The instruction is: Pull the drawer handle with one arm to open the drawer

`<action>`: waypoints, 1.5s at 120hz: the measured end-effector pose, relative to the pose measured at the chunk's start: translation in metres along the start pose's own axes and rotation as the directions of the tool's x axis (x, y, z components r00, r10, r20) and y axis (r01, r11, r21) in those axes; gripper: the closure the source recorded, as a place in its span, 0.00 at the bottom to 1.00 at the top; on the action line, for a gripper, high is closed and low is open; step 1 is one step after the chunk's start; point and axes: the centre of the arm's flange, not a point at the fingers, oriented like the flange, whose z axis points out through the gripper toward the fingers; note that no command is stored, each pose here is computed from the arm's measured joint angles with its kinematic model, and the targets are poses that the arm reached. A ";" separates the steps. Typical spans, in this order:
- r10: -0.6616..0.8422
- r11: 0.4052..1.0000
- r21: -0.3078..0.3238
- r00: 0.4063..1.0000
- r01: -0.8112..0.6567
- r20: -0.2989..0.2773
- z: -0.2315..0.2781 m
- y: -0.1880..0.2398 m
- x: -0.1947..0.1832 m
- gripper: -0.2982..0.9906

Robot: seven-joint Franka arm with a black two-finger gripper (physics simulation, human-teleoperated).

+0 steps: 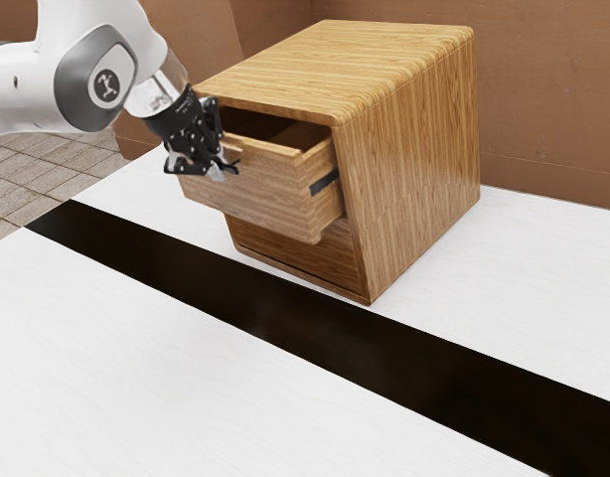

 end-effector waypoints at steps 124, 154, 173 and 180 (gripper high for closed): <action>-0.070 0.997 0.026 0.998 0.070 0.004 -0.033 -0.075 0.025 0.84; -0.085 0.996 0.025 0.996 0.085 0.002 -0.043 -0.098 0.032 0.84; -0.099 0.995 0.016 0.995 0.099 0.003 -0.055 -0.119 0.039 0.84; -0.103 0.995 0.013 0.995 0.103 0.001 -0.059 -0.127 0.040 0.84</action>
